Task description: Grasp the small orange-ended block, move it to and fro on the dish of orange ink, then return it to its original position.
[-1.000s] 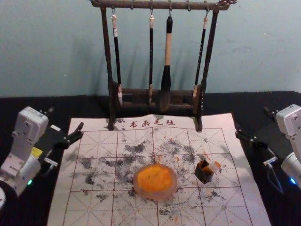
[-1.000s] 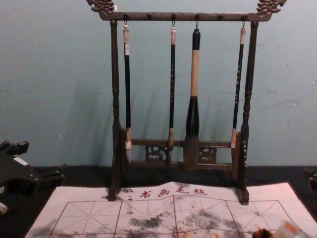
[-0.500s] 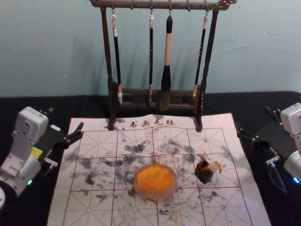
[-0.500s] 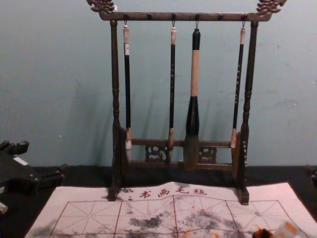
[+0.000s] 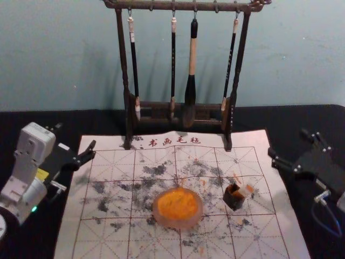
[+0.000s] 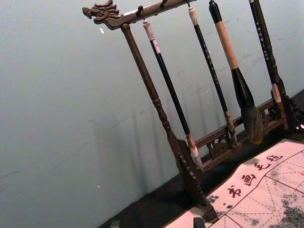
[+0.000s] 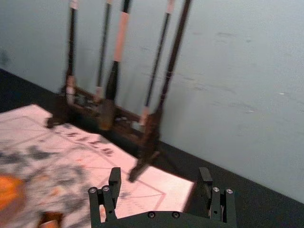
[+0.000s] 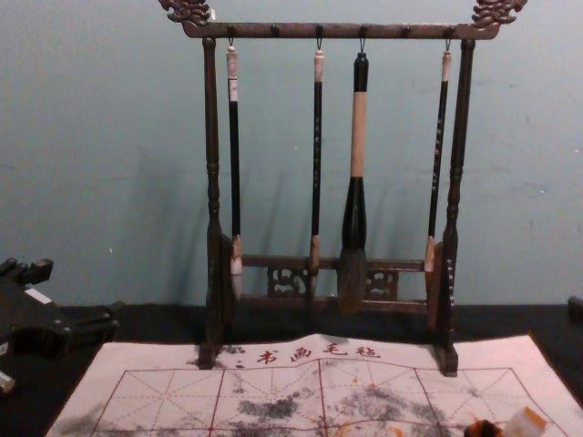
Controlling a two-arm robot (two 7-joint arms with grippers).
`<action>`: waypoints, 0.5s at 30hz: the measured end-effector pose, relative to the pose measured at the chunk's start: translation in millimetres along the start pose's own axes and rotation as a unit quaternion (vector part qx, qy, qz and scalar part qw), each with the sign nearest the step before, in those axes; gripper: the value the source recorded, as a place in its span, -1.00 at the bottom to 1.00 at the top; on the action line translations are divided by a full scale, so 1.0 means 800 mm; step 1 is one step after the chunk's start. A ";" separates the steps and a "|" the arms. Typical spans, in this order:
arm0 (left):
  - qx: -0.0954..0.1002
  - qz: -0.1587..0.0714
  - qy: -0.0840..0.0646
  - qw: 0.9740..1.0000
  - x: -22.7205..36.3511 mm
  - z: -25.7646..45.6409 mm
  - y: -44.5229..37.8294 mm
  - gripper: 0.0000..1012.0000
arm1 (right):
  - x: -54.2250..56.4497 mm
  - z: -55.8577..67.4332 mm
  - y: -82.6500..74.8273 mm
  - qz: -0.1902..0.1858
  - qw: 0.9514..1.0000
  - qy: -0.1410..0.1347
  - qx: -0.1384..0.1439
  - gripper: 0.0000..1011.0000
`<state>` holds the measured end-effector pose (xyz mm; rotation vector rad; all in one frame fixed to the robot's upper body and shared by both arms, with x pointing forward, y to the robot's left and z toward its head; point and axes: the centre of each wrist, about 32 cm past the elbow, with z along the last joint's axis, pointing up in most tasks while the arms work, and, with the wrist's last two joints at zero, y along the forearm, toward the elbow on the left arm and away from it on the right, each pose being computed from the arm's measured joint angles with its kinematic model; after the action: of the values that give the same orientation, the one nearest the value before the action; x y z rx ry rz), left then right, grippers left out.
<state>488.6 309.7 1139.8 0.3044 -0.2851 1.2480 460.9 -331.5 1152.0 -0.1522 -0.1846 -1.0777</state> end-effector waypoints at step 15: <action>0.000 0.000 0.000 1.000 0.0000 0.0000 0.000 0.98 | -0.027 -0.008 -0.019 0.102 0.994 0.029 -0.015 0.98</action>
<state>488.6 309.7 1139.8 0.3045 -0.2850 1.2480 438.3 -321.1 1141.4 -0.1622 -0.0987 -0.8809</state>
